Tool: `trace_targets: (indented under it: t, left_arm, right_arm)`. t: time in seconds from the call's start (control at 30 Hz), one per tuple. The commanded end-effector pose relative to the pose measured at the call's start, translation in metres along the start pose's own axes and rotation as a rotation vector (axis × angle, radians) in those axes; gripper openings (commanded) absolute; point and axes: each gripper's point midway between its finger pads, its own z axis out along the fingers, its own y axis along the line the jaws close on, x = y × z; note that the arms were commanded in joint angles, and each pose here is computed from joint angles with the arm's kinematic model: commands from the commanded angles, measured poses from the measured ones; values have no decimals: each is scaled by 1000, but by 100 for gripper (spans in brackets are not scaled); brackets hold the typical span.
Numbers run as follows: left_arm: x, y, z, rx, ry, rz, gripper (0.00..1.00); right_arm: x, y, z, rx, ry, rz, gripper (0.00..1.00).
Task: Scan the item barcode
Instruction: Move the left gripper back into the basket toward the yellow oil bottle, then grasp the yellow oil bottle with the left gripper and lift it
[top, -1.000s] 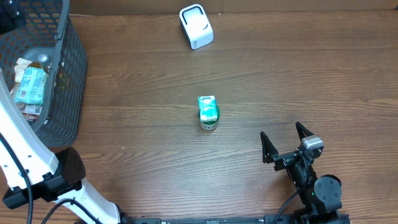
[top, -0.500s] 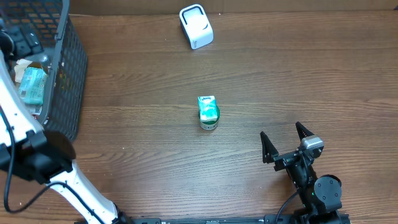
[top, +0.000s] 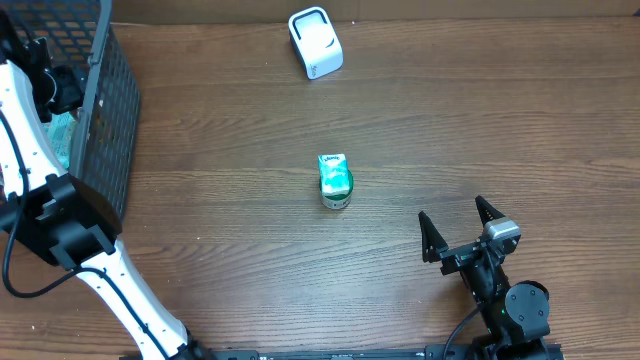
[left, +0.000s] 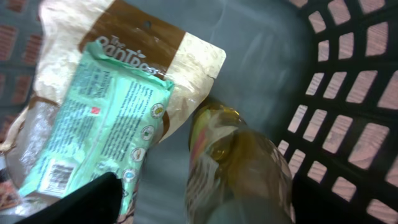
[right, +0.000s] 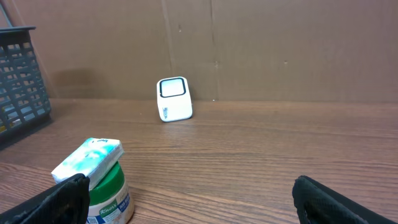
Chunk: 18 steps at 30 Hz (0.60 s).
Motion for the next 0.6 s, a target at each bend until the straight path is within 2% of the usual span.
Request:
trace_targets:
  t: [0.0, 0.17, 0.3, 0.4, 0.57]
  left_arm:
    - [4, -1, 13, 17, 28, 10, 78]
    - [9, -4, 23, 20, 55, 14, 57]
    - [2, -4, 12, 18, 21, 13, 35]
    - [-9, -3, -8, 14, -33, 2, 34]
    - [-38, -6, -79, 10, -218, -53, 34]
  right_arm:
    - [2, 2, 0, -9, -2, -5, 100]
    - [2, 2, 0, -10, -2, -5, 100]
    - [2, 2, 0, -9, -2, -5, 100]
    - [2, 2, 0, -9, -2, -5, 100]
    - [2, 2, 0, -9, -2, -5, 100]
